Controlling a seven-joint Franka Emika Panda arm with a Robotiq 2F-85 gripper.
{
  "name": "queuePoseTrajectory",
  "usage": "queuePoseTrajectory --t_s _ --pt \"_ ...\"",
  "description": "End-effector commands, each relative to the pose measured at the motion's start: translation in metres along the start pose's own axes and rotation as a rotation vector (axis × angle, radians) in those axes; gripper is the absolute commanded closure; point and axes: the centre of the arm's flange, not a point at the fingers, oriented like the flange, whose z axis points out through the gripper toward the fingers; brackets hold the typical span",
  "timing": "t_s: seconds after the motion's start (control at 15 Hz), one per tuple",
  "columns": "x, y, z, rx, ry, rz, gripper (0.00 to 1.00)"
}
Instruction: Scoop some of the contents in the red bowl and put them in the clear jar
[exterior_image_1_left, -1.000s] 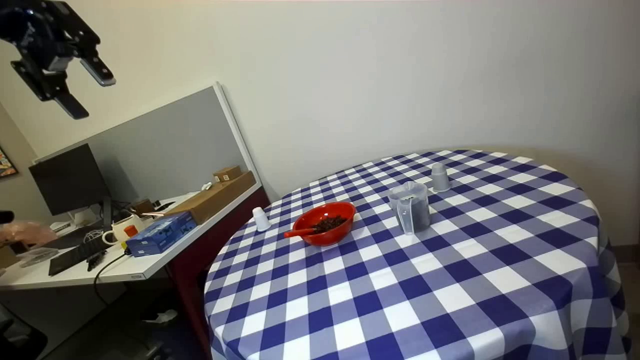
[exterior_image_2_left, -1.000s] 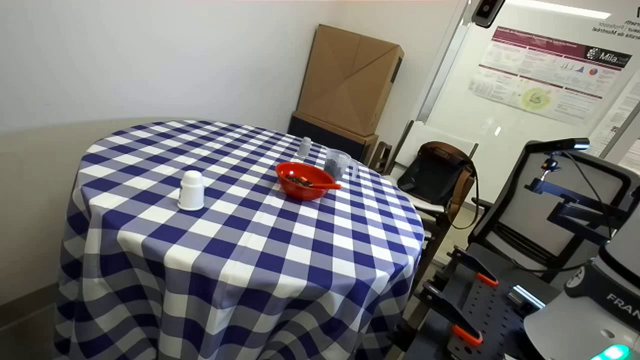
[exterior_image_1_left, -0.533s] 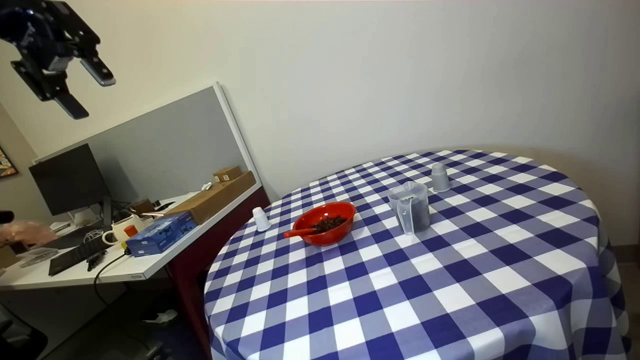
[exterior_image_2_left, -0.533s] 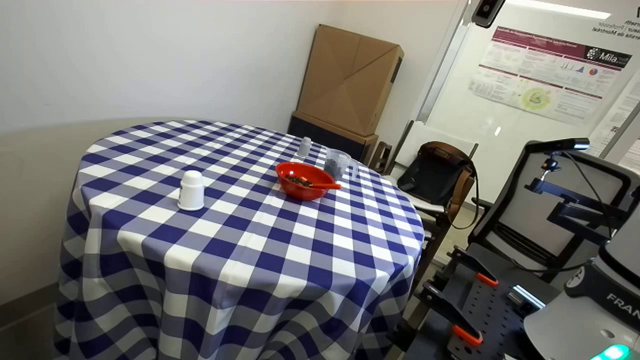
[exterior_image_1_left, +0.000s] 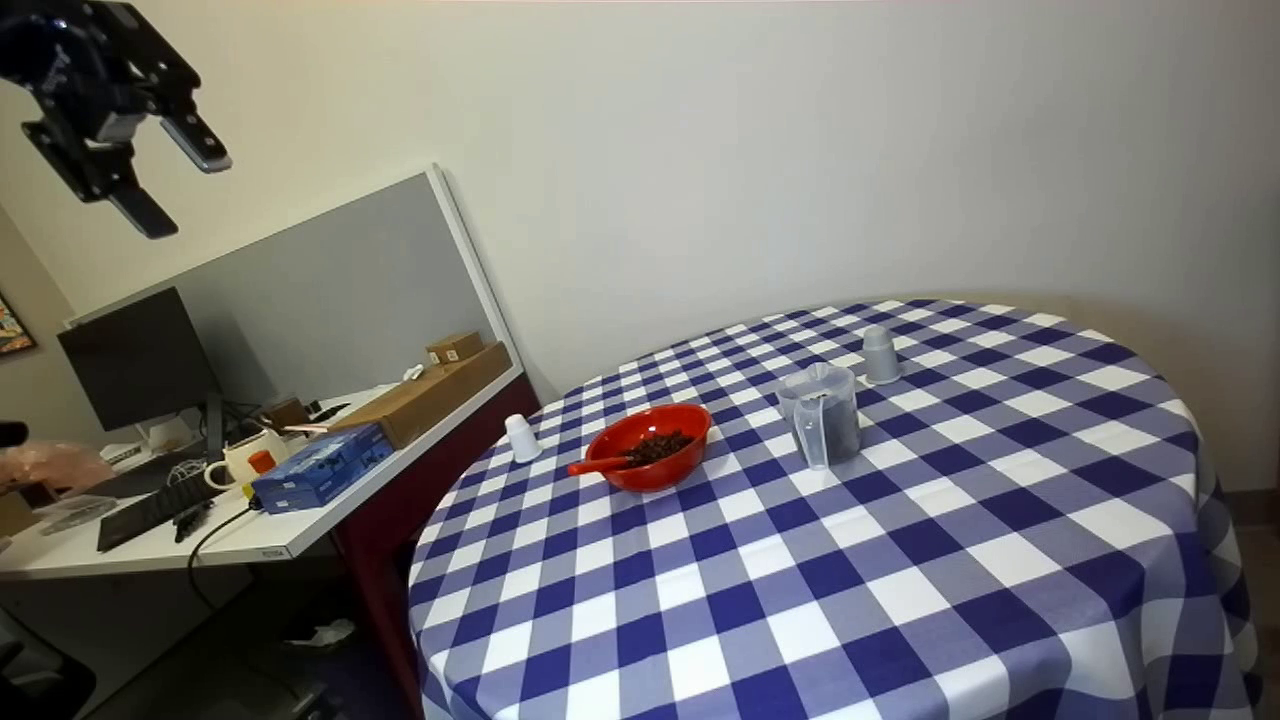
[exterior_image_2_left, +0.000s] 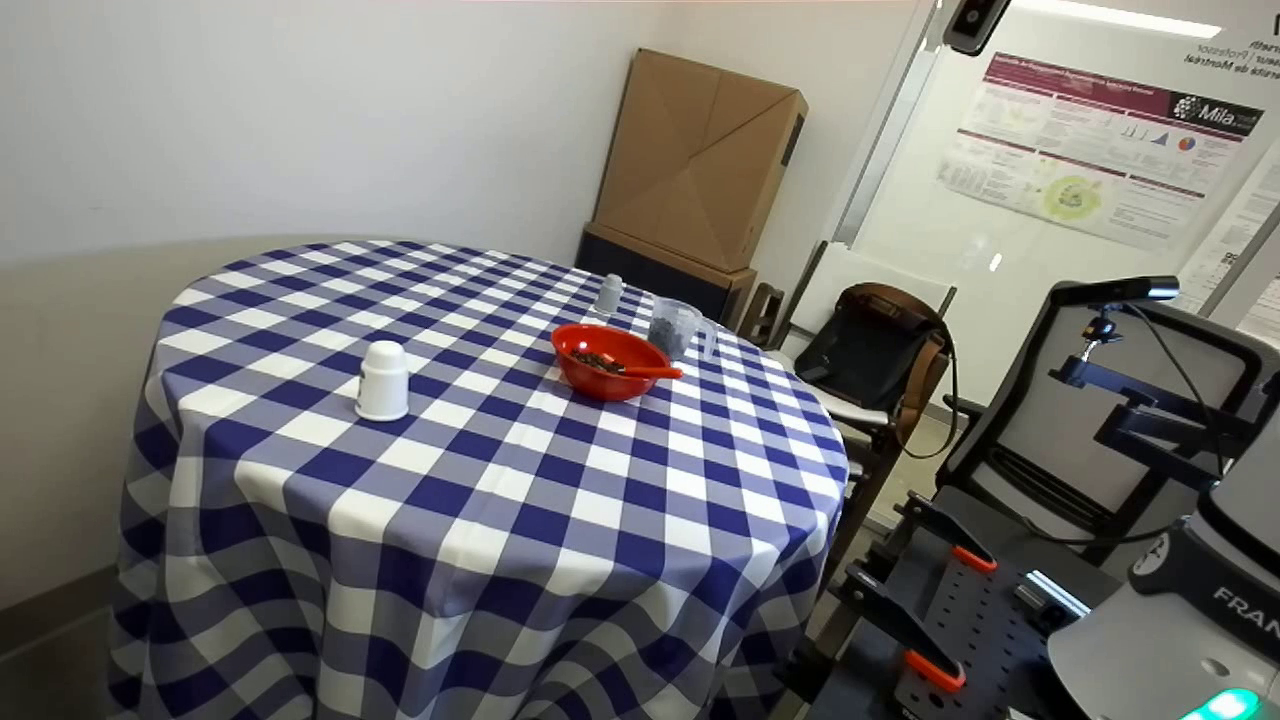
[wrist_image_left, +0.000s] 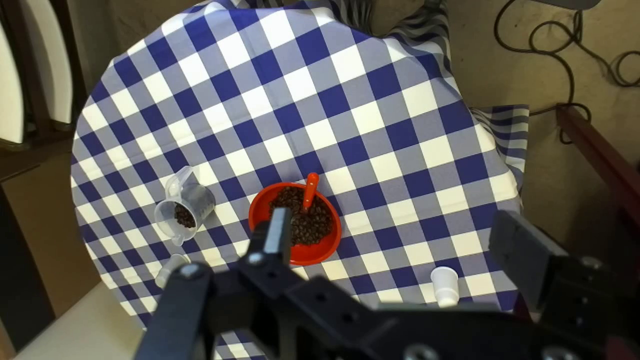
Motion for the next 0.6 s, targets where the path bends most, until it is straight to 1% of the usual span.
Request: queuePoseTrajectory --t_s 0.0,0.33,0.4,0.47,0.53 --pt "0.0 0.0 0.0 0.0 0.0 0.0 0.0" --pt "0.0 0.0 0.0 0.0 0.0 0.0 0.0" --pt "-0.001 0.0018 0.0001 -0.019 0.014 0.002 0.0" --pt "0.0001 0.0002 -0.0001 -0.003 0.001 -0.002 0.0" --pt "0.0002 0.0009 -0.0002 -0.008 0.002 -0.003 0.0"
